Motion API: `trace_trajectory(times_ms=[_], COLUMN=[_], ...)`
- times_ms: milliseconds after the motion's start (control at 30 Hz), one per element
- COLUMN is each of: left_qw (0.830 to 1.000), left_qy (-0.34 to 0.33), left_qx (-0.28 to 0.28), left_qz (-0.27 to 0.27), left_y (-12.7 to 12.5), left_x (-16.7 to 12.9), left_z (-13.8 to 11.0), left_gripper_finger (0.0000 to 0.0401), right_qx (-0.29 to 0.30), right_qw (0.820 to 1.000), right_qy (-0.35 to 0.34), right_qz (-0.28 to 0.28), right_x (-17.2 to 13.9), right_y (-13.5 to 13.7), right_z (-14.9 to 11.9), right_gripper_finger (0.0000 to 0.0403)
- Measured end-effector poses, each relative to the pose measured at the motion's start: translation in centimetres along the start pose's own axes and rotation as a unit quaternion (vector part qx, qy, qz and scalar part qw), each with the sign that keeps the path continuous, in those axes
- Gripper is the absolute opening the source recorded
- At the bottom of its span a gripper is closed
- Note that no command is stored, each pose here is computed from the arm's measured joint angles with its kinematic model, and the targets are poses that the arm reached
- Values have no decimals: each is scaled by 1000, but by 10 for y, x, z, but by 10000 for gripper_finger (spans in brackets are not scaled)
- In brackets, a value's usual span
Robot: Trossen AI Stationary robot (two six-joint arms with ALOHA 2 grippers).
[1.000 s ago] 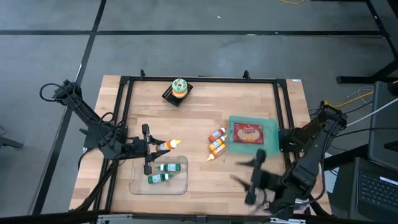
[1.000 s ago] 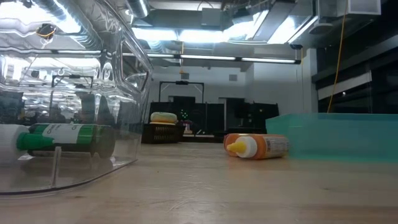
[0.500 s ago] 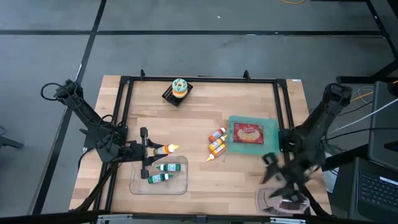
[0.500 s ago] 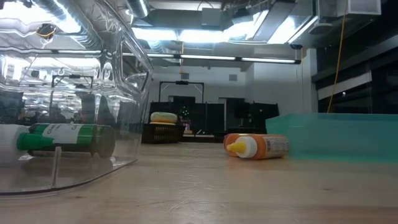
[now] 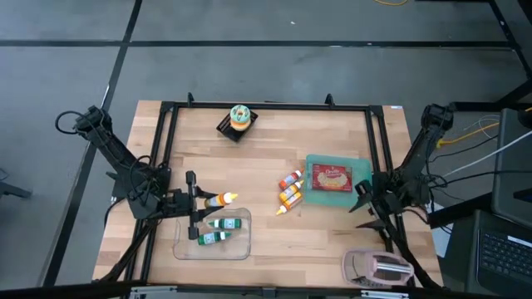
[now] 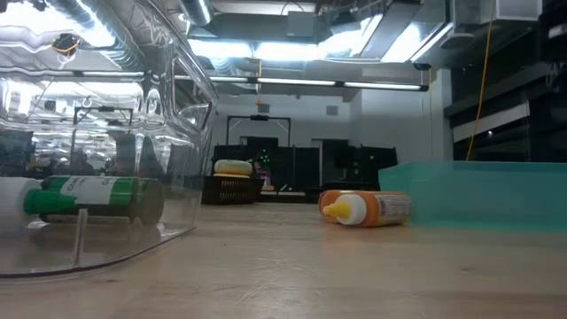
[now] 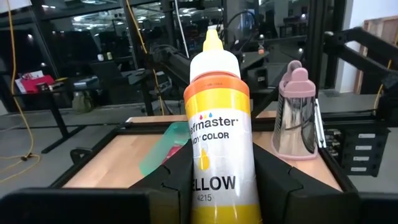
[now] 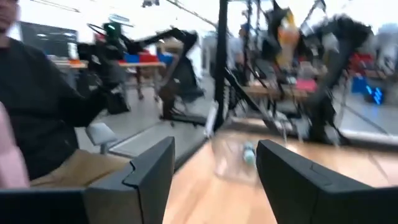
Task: Pick & Place Food Item
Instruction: Put the top yellow food coloring bottle into the transparent bin
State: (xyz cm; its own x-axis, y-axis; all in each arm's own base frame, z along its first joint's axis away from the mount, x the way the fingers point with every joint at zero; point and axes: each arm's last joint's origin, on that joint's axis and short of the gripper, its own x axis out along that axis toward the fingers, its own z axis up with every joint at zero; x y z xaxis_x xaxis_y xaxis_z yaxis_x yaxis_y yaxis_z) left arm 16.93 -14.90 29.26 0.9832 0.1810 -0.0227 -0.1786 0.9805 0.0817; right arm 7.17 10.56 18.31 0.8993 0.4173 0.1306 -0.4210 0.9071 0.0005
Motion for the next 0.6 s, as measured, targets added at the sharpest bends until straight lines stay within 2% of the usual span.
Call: trace_trajectory(times_ms=[167,333,500,600], left_qw=[1000,1000,998,996], left_qy=[5,21,50,70], left_qx=[6,14,46,31], left_qz=[-9,-18,-17,-43], left_y=[-4,-15,-32,-35], left_x=[2,8,15,23], left_z=[-4,-15,-39,-48], left_gripper_finger=[110,110,110,110], right_qx=[5,50,70,58], right_qw=[996,977,968,966], right_qy=[75,176,198,207], right_qz=[-54,-113,-141,-142], right_x=[-1,-8,-13,-14], right_y=[-4,-9,-12,-12], right_z=[-18,-45,-52,-54], right_gripper_finger=[224,224,224,224])
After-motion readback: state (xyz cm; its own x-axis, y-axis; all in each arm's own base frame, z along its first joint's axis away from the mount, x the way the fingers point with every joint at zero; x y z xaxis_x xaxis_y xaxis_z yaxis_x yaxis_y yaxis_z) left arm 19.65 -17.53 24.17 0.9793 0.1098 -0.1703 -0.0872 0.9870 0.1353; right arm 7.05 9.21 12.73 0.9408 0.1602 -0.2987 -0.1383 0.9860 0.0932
